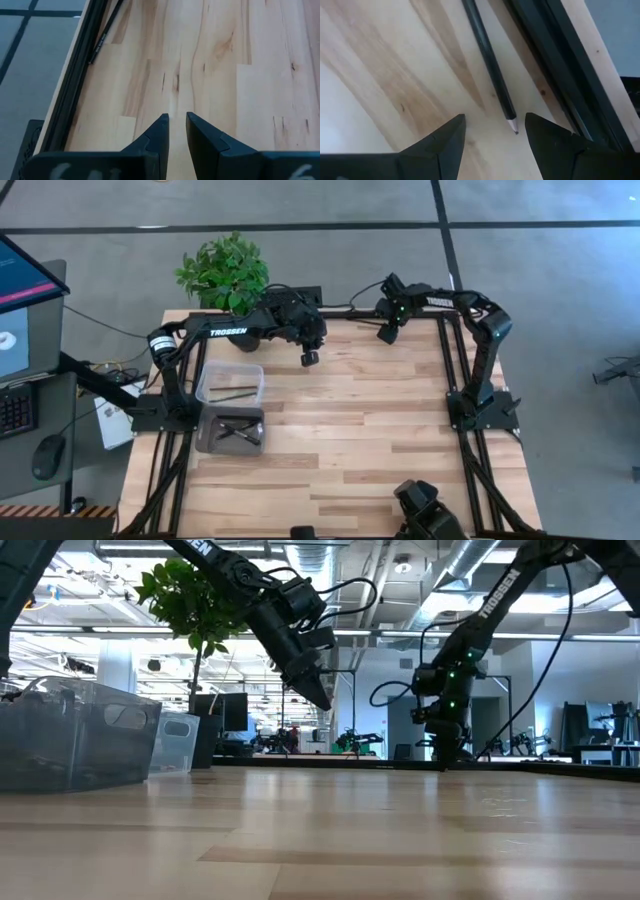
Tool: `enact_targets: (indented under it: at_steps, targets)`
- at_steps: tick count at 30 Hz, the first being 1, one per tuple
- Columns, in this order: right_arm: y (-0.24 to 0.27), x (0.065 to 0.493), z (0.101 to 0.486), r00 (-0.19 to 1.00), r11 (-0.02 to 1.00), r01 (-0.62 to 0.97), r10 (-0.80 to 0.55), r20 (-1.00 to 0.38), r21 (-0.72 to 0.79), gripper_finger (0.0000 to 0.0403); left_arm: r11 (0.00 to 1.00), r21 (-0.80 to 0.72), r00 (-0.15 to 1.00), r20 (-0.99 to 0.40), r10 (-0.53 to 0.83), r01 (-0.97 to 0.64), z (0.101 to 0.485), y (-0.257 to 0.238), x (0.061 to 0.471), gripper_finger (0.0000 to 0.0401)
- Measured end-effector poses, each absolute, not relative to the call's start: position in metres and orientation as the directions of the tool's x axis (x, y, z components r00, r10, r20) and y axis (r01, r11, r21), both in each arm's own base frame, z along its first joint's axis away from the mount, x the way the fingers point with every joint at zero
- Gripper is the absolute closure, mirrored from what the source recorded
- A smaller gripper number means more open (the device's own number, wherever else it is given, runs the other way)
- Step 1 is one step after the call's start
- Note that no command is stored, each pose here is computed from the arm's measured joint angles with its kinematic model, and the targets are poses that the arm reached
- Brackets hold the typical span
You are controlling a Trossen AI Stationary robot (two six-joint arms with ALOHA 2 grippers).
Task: Sort pens & pencils
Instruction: Put the black pencil into the transparent bin
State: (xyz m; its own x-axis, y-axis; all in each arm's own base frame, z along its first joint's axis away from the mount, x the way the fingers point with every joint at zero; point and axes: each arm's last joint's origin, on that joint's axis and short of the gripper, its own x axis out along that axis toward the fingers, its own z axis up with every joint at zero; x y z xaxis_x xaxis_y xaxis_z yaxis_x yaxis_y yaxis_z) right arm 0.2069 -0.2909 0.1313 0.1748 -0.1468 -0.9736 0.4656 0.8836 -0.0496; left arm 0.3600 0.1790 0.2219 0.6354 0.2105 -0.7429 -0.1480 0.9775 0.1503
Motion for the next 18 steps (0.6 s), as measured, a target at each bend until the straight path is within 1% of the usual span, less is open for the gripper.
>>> enact_targets:
  at_steps: [4,7,14,18]
  targets:
    - [-0.2913,0.2073,0.1232,0.163,0.890,0.455,-0.115,-0.980,-0.029,0.0172,0.975,0.172,0.630,-0.744,0.221,-0.139,0.2218,0.1795,0.3598,0.0344]
    - [-0.2912,0.2072,0.1227,0.162,0.893,0.448,-0.114,-0.980,-0.030,0.0184,0.970,0.201,0.622,-0.745,0.240,-0.133,0.2218,0.1800,0.3595,0.0344]
    - [-0.2924,0.2088,0.1274,0.165,0.897,0.440,-0.124,-0.979,-0.040,0.0245,0.957,0.239,0.598,-0.748,0.289,-0.163,0.2216,0.1841,0.3574,0.0344]
    - [-0.2934,0.2105,0.1279,0.167,0.897,0.439,-0.136,-0.977,-0.050,0.0275,0.955,0.240,0.592,-0.750,0.295,-0.171,0.2213,0.1864,0.3559,0.0344]
